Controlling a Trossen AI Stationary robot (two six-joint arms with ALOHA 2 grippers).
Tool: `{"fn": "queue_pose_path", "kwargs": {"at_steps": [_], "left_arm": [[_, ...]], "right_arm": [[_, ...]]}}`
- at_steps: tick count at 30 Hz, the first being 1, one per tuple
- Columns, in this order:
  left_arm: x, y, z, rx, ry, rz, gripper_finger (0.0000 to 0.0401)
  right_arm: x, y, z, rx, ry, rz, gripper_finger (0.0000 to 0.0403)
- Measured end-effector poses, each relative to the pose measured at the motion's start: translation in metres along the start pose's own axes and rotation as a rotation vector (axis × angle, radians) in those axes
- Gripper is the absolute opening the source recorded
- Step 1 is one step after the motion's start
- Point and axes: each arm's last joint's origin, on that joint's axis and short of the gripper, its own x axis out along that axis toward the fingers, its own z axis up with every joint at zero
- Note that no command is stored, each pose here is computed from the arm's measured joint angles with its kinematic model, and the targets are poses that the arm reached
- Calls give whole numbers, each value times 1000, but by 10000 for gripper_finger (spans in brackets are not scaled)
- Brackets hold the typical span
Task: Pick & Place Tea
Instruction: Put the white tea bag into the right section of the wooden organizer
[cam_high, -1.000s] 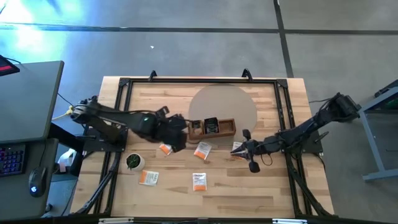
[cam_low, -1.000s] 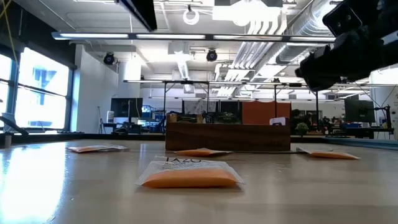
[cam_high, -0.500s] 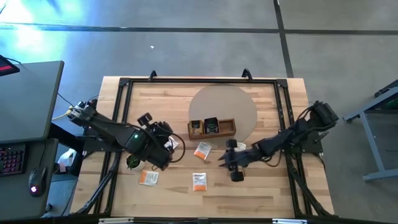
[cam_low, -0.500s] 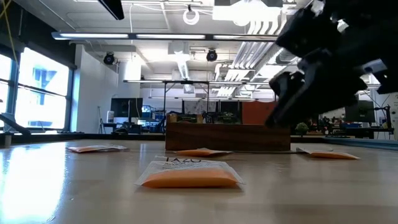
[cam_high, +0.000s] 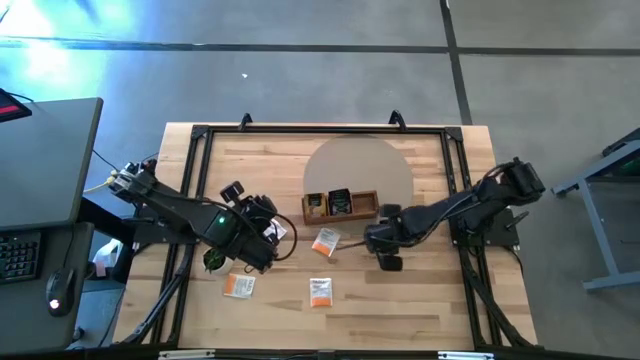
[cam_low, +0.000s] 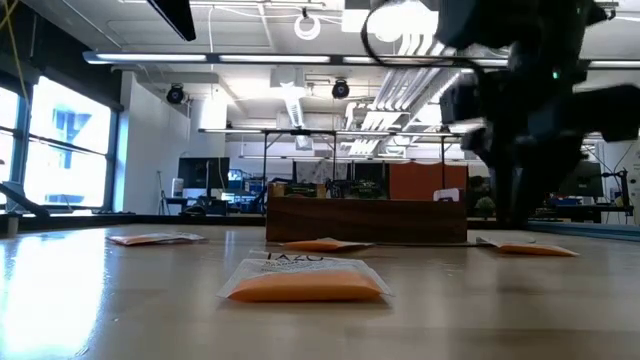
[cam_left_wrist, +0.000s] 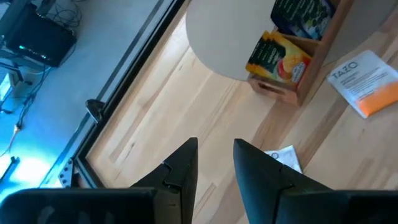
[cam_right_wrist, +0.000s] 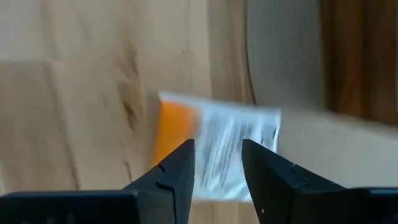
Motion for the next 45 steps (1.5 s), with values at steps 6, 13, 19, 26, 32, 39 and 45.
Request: {"fn": "queue_pose_path", "kwargs": {"at_steps": [6, 13, 19, 26, 32, 39, 45], "left_arm": [[8, -3, -7, -2, 22, 24, 101], [9, -4, -9, -11, 40, 18, 101], [9, -4, -9, -15, 41, 19, 101], [9, -4, -10, -15, 62, 7, 101], [9, -4, -10, -16, 62, 7, 101], [9, -4, -10, -16, 61, 8, 101], [9, -4, -9, -24, 40, 15, 101]], "right_arm": [[21, -26, -19, 166, 73, -110, 129], [35, -44, -26, 255, 59, -48, 129], [42, -47, -26, 224, -16, -25, 110], [41, -45, -26, 191, -11, -3, 15], [20, -32, -24, 158, -61, 12, 19], [-17, -8, -11, 101, -302, 30, 8], [-25, -4, 5, 45, -584, -368, 3]]}}
